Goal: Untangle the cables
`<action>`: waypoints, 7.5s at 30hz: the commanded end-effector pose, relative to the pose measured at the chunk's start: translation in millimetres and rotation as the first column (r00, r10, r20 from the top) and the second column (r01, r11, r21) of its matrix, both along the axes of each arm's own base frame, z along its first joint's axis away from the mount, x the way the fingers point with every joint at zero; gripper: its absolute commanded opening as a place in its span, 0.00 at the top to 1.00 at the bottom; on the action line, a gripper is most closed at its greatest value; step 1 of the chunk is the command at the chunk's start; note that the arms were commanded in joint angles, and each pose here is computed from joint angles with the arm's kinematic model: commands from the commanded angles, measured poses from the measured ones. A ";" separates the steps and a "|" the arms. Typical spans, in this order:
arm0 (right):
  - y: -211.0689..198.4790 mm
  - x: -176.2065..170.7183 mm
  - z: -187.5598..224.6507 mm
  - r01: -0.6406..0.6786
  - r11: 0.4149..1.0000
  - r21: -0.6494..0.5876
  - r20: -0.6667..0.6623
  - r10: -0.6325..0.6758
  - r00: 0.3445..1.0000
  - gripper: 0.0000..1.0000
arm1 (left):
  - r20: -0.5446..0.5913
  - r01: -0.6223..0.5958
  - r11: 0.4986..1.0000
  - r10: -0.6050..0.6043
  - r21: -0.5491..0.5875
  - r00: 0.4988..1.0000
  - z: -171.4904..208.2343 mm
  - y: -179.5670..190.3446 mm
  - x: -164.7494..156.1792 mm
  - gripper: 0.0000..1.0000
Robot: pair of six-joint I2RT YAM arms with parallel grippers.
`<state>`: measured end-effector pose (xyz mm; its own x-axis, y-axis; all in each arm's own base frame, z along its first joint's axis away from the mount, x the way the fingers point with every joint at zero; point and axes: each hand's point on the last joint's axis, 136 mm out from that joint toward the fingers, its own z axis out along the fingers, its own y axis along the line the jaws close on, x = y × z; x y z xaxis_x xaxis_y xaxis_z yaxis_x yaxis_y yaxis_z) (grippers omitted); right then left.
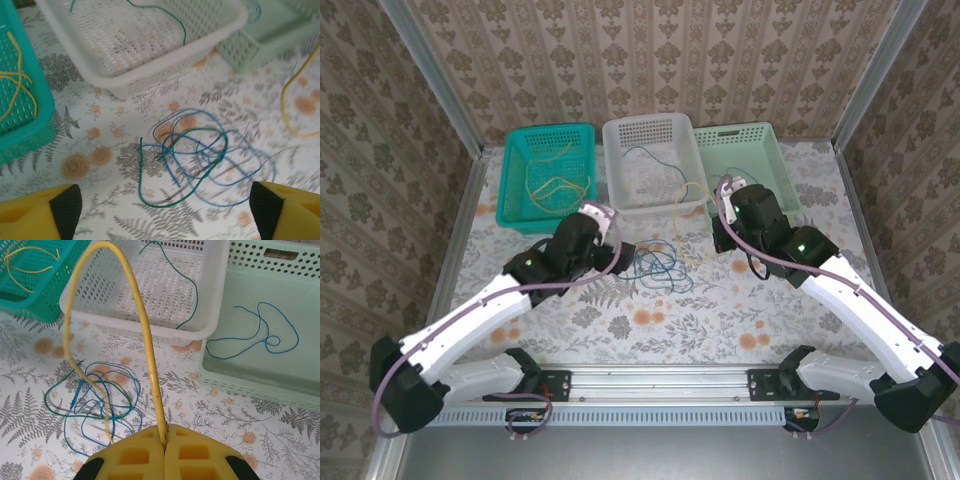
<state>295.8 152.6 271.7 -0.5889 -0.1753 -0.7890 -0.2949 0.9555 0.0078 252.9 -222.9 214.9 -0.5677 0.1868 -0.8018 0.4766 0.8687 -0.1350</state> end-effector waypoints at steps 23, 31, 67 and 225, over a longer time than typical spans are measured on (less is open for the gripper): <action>1.5 19.2 45.2 0.190 0.940 0.284 0.183 -0.248 0.951 1.00 | -0.403 -0.368 0.593 0.079 -0.716 0.912 11.8 -76.3 -12.1 0.03; 12.6 20.1 47.9 0.175 0.937 0.303 0.187 -0.238 0.953 1.00 | -0.375 -0.377 0.538 0.118 -0.754 0.919 22.8 -80.1 1.2 0.10; 7.3 7.4 51.4 0.167 0.952 0.256 0.204 -0.222 0.953 1.00 | -0.350 -0.378 0.650 0.180 -0.659 0.919 1.1 -66.4 32.7 1.00; 29.5 6.9 -32.6 -0.087 0.994 0.072 -0.119 0.096 0.988 0.01 | -0.120 -0.371 0.928 0.370 0.015 0.921 22.8 200.4 281.2 0.31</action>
<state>302.7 182.9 252.4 -0.6328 -0.1901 -0.7507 -0.3889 0.9163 0.0958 550.6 -7.5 238.5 -0.6492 -0.0447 -0.7593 0.0772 0.9892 -0.1243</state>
